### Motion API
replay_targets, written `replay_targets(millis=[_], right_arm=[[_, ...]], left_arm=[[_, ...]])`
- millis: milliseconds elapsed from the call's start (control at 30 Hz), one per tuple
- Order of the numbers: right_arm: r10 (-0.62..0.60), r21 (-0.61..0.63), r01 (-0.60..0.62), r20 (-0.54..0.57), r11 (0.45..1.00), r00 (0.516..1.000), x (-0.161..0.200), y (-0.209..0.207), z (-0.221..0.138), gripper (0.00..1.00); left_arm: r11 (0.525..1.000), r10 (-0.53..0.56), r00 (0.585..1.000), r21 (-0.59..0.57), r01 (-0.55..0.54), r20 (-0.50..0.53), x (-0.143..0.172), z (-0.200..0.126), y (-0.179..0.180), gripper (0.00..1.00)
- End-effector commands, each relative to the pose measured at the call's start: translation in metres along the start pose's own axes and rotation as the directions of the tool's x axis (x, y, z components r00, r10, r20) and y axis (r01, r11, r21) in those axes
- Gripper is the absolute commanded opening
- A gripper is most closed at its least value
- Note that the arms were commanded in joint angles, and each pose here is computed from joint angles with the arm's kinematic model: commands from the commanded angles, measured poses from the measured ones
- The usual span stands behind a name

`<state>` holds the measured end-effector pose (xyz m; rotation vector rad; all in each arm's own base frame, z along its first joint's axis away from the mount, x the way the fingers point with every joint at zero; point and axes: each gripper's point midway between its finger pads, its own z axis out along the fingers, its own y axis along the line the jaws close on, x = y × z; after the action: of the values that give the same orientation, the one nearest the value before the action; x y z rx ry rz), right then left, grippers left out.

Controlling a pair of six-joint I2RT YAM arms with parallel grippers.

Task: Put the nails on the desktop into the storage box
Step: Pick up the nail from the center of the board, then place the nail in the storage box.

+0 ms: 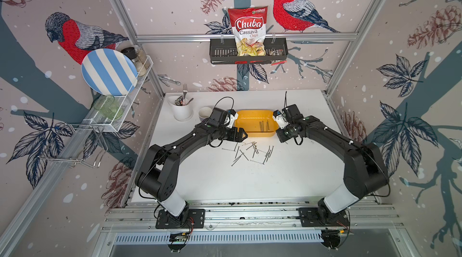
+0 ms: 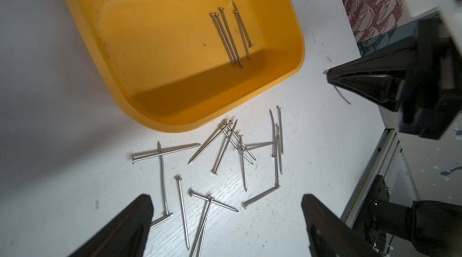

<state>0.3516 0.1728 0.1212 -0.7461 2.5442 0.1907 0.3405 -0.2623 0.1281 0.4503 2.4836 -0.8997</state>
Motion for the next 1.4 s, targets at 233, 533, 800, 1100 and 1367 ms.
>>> replay_targets(millis=[233,533,800,1100,1367], right_arm=[[0.186,-0.085,-0.169,0.261,0.982,0.947,-0.109,0.002,-0.050,0.00],[0.315,-0.059,-0.311,0.282,0.949,0.906,-0.137,-0.018,0.010,0.00],[0.382,-0.057,-0.379,0.216,0.924,0.899,-0.123,-0.019,0.071,0.00],[0.416,-0.042,-0.415,0.143,0.909,0.898,-0.104,-0.011,0.115,0.00],[0.444,-0.018,-0.445,0.111,0.896,0.889,-0.093,-0.014,0.127,0.05]], left_arm=[[1.000,-0.019,0.997,0.012,0.019,0.081,-0.023,-0.004,-0.006,0.95],[0.999,-0.022,0.996,-0.031,0.024,0.092,-0.022,-0.014,-0.003,0.95],[0.997,-0.020,0.996,-0.078,0.027,0.086,-0.012,-0.023,0.004,0.95],[0.993,0.000,0.997,-0.117,0.010,0.079,-0.007,-0.029,0.009,0.95],[0.992,-0.010,0.997,-0.126,0.020,0.078,-0.004,-0.029,0.012,0.95]])
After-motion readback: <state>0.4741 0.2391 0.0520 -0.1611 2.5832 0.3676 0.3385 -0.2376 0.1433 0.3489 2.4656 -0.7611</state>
